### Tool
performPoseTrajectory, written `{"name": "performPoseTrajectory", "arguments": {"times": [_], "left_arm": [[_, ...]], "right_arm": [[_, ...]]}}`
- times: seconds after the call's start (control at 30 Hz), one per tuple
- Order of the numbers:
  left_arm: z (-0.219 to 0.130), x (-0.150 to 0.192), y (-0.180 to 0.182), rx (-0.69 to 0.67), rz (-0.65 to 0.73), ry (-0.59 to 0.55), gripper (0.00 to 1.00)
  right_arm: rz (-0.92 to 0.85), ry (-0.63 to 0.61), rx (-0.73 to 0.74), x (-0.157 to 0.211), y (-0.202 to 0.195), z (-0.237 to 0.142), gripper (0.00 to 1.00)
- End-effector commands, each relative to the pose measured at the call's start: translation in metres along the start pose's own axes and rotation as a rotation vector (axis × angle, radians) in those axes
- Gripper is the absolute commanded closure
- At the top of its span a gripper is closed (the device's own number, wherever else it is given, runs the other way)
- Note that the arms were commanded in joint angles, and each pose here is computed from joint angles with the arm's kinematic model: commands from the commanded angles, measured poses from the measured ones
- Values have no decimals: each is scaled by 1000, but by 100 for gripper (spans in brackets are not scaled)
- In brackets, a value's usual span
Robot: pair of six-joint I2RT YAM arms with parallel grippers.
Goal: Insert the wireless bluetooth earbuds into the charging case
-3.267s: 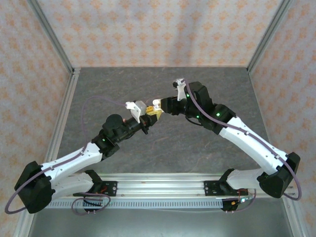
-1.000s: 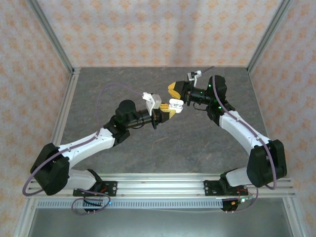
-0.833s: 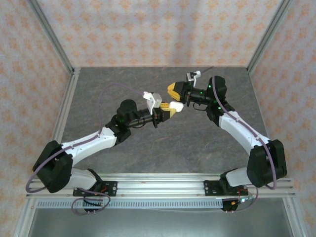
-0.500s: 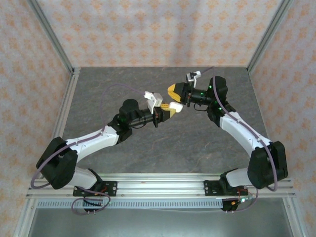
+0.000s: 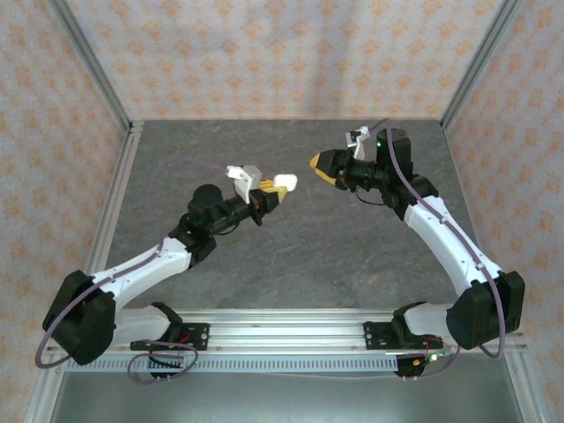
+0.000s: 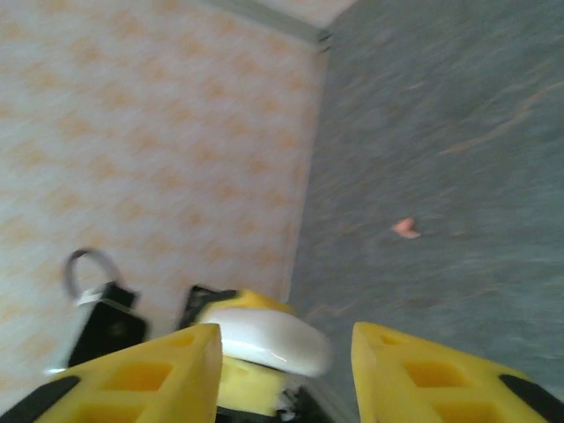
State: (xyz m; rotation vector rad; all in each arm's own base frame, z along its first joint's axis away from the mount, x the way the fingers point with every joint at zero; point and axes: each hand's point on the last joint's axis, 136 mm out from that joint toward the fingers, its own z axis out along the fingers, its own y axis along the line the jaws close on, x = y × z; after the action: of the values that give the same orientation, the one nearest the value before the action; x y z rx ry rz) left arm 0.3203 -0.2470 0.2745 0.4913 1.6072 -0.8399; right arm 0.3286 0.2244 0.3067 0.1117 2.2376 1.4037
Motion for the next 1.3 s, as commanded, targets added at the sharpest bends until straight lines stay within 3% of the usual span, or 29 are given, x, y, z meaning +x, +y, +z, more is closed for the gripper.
{"name": "performPoseTrajectory", "arguments": {"times": [0.0,0.2,0.53,0.67,1.27], "left_arm": [[-16,11,43,-177,-41,29,100],[-37,35,99,-405,-150,90,100],[-23,70,149,-529,-297,211,100],[-7,83,164,-530,-334,292,100],[21,134,238,-602,-496,404,95]], "right_arm": [[-48,-40,402,-4,-71,-16,51],[-56,-3,734,-15,-140,-16,47],[-64,45,1087,-50,-213,0,43],[-80,61,1145,-67,-229,14,41],[-39,104,1258,-127,-296,65,31]]}}
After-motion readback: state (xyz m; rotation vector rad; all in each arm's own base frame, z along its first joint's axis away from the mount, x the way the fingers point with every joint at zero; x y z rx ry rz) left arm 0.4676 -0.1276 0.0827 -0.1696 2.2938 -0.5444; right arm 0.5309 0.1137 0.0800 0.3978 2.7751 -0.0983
